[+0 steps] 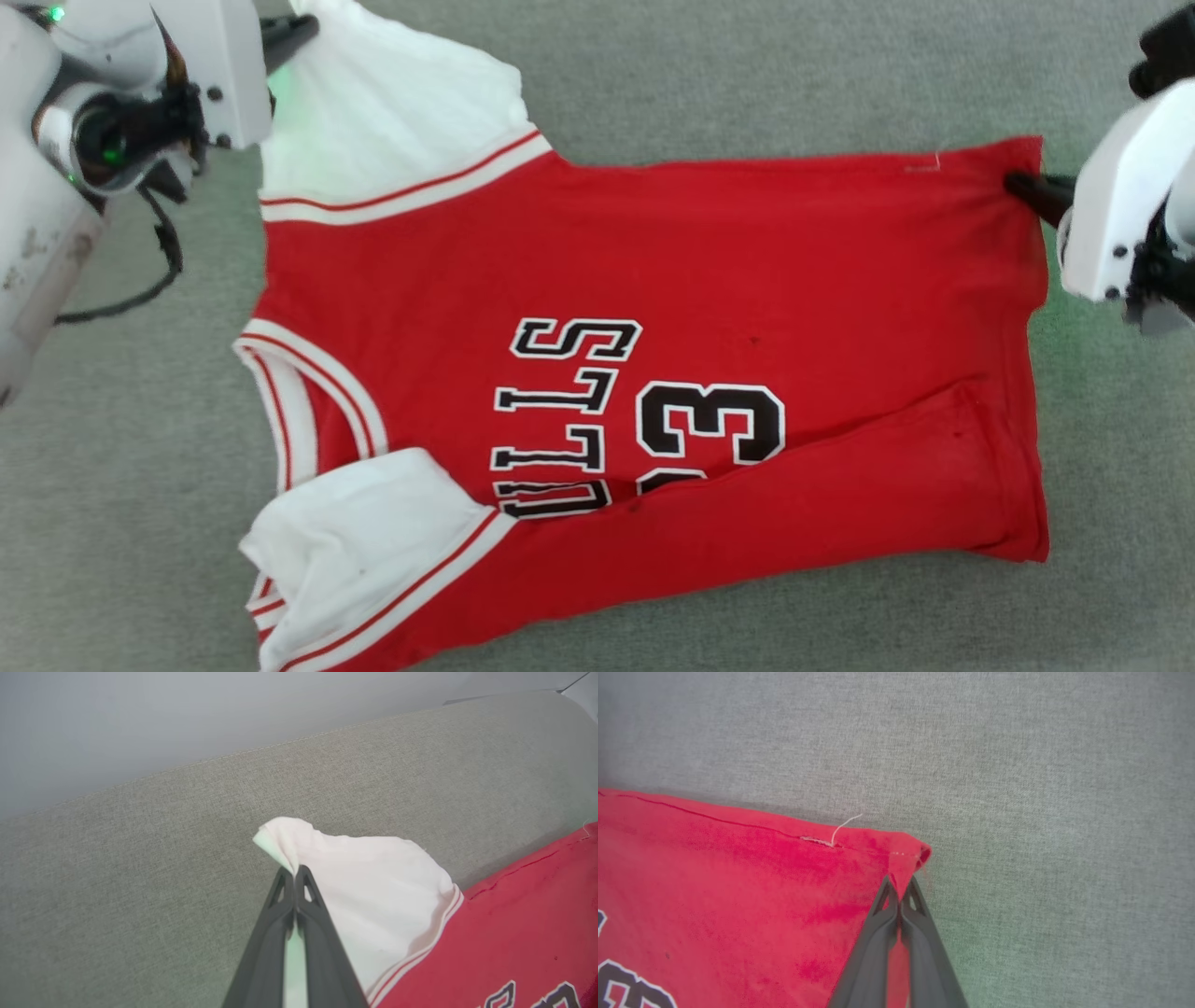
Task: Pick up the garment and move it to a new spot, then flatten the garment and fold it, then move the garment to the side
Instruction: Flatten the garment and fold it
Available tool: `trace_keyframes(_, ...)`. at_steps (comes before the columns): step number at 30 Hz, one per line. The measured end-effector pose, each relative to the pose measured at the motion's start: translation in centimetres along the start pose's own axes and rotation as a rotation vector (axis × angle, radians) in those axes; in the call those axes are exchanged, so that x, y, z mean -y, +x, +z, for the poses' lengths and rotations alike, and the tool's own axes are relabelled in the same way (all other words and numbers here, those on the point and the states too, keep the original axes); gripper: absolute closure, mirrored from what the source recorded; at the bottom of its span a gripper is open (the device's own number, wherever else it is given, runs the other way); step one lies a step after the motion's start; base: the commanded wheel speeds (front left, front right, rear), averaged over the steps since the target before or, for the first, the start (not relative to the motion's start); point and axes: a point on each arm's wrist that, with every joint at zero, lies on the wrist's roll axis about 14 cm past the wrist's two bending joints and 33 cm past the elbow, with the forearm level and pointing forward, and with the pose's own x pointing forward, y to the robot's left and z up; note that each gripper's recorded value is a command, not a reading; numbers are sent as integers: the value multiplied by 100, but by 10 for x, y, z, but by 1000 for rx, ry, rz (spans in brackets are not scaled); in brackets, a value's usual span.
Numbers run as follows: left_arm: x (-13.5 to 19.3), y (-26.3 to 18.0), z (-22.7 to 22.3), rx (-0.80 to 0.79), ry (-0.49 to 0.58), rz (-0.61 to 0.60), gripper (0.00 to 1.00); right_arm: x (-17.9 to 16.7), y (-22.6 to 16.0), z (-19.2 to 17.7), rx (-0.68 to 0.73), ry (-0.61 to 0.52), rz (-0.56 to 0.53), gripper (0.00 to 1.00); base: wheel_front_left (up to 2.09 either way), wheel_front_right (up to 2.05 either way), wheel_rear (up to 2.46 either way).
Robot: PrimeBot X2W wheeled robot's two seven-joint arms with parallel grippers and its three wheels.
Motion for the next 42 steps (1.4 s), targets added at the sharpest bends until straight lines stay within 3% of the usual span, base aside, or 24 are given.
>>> trace_keyframes(11, 11, -73, -21, 0, -8, -22, 100, -19, -35, -23, -1, -46, 66, 100, 0, 0, 0)
trace_keyframes(21, 38, -137, -99, -119, -104, -13, 100, -30, -61, -64, -80, -46, 113, 100, 0, 0, 0)
trace_keyframes(30, 58, -147, -171, -241, -217, -40, 100, -41, -64, -112, -212, -4, 141, 100, 0, 0, 0)
trace_keyframes(40, 59, -134, -215, -338, -293, -44, 100, -44, -64, -124, -230, 20, 129, 100, 0, 0, 0)
trace_keyframes(41, 60, -133, -215, -334, -295, -47, 92, -43, -65, -124, -227, 25, 127, 100, 0, 0, 0)
trace_keyframes(42, 59, -132, -216, -330, -298, -45, 76, -43, -66, -125, -227, 29, 126, 100, 0, 0, 0)
